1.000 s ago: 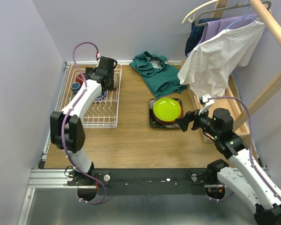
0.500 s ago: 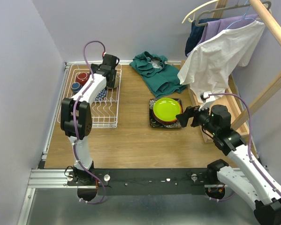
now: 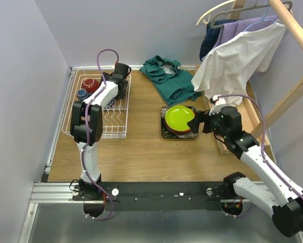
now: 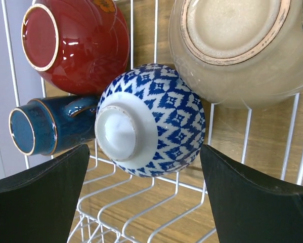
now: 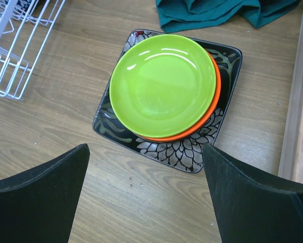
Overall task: Unload the mixed dishes from the dish rack
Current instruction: Pick up the bowl from the dish rack.
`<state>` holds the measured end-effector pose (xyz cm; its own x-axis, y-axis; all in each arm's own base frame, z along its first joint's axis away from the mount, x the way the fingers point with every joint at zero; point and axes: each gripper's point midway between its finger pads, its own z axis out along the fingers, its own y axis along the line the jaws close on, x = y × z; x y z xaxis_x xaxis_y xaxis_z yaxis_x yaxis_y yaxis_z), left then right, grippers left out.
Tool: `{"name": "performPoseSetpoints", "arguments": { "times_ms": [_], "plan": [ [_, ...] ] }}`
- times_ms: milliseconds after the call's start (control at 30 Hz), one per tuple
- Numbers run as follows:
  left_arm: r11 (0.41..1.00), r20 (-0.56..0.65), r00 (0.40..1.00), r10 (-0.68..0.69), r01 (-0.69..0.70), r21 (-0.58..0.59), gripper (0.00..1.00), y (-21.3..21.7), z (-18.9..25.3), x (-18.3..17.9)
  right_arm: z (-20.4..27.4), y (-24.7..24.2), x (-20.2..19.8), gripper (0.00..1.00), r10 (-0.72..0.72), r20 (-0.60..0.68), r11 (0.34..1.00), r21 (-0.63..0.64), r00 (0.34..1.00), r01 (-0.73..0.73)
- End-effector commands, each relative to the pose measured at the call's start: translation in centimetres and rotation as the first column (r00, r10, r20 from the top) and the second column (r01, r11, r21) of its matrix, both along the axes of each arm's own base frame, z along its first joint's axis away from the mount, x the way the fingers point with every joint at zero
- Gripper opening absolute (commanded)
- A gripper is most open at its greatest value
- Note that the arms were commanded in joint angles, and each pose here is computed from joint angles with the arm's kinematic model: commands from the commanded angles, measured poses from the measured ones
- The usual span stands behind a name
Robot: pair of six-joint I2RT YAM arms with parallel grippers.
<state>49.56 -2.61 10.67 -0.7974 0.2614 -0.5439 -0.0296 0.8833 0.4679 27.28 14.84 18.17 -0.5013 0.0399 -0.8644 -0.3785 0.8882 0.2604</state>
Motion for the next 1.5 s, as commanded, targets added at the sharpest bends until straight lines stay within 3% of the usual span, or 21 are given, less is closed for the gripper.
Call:
{"name": "performPoseSetpoints", "arguments": {
  "times_ms": [0,767,1467],
  "plan": [
    [0.998,0.005,1.0,-0.018,0.018,0.066,0.99,0.8,-0.6,0.6,0.8,0.9,0.6,1.0,0.043,-0.003,0.999,-0.012,0.999,-0.043],
    [0.986,-0.093,0.99,-0.102,0.113,0.123,0.99,1.2,-3.5,-1.0,-0.3,1.8,1.6,1.0,0.081,-0.043,0.996,-0.031,0.996,-0.083],
    [0.985,-0.131,0.98,-0.15,0.159,0.064,0.99,0.4,-2.7,-2.2,-0.2,1.1,1.2,1.0,0.094,0.032,0.994,-0.064,0.995,-0.092]
  ]
}}
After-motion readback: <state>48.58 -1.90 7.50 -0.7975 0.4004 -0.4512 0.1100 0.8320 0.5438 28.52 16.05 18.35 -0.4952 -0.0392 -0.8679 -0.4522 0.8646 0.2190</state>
